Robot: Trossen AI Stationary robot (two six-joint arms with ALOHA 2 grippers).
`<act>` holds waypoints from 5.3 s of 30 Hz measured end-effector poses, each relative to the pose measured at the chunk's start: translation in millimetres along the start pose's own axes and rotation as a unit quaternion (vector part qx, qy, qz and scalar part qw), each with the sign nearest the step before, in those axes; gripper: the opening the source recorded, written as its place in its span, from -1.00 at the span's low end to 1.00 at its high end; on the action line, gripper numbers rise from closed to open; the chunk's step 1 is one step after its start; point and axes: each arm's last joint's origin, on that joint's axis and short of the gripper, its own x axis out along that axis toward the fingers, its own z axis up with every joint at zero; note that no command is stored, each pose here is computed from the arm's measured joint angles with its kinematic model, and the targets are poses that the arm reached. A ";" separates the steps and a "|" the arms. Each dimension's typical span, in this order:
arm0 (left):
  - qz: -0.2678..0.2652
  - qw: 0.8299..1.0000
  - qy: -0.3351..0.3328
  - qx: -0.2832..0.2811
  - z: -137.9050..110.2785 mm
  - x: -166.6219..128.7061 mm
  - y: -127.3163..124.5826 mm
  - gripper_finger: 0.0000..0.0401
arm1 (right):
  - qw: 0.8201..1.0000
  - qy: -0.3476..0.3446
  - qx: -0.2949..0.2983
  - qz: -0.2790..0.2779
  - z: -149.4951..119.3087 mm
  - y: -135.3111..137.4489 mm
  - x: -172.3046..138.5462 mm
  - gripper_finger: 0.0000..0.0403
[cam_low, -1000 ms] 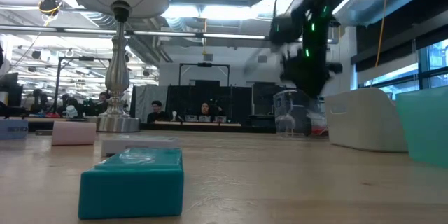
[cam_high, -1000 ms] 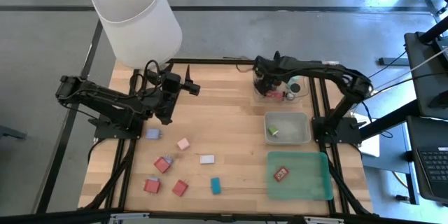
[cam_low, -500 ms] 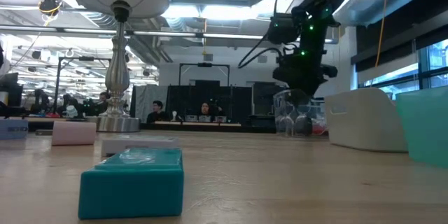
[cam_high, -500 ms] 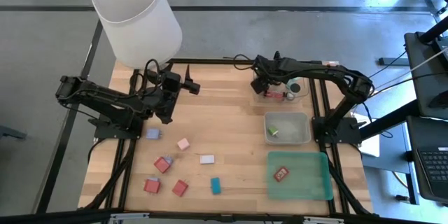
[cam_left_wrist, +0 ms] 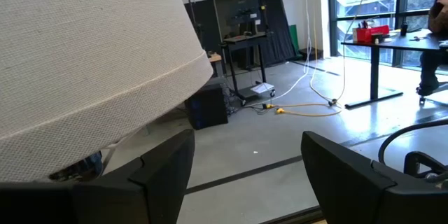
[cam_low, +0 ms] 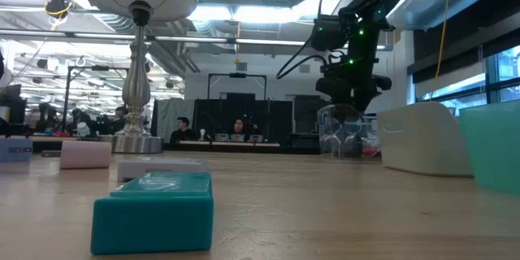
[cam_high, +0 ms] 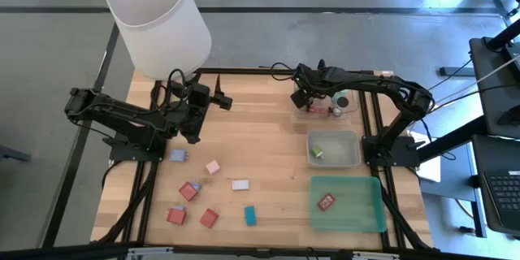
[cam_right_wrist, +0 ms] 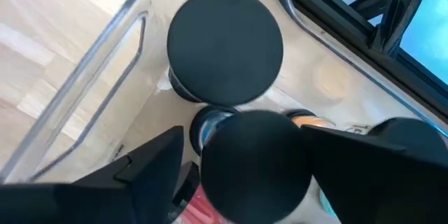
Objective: Pick & Place Office items
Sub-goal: Put the blue hourglass into the transparent bin, then put the pink charger adapter into the white bin
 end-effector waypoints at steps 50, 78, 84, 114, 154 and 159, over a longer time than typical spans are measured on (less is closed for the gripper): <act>-0.474 0.812 0.338 0.049 -65.8 -61.6 -99.9 0.26 | 0.931 -0.224 0.052 0.285 -97.9 6.0 -206.7 0.54; -0.282 0.749 0.573 0.178 -141.8 -95.1 -43.1 0.56 | 0.941 -0.169 0.012 0.294 -114.7 77.8 -183.4 0.54; -0.302 0.749 0.567 0.164 -160.6 -90.3 -43.8 0.57 | 0.941 -0.173 0.002 0.291 -113.6 77.3 -182.9 0.54; -0.317 0.755 0.555 0.149 -183.1 -85.5 -35.3 -0.05 | 0.939 -0.176 0.044 0.293 -112.2 77.6 -183.7 0.54; -0.462 0.866 0.104 0.161 -3.1 -87.8 -98.2 -0.05 | 0.831 -0.141 0.179 0.508 -98.0 138.8 -190.0 0.54; -0.460 0.867 0.104 0.161 -3.2 -87.0 -98.3 -0.05 | 0.828 -0.141 0.169 0.516 -97.7 147.6 -185.1 0.54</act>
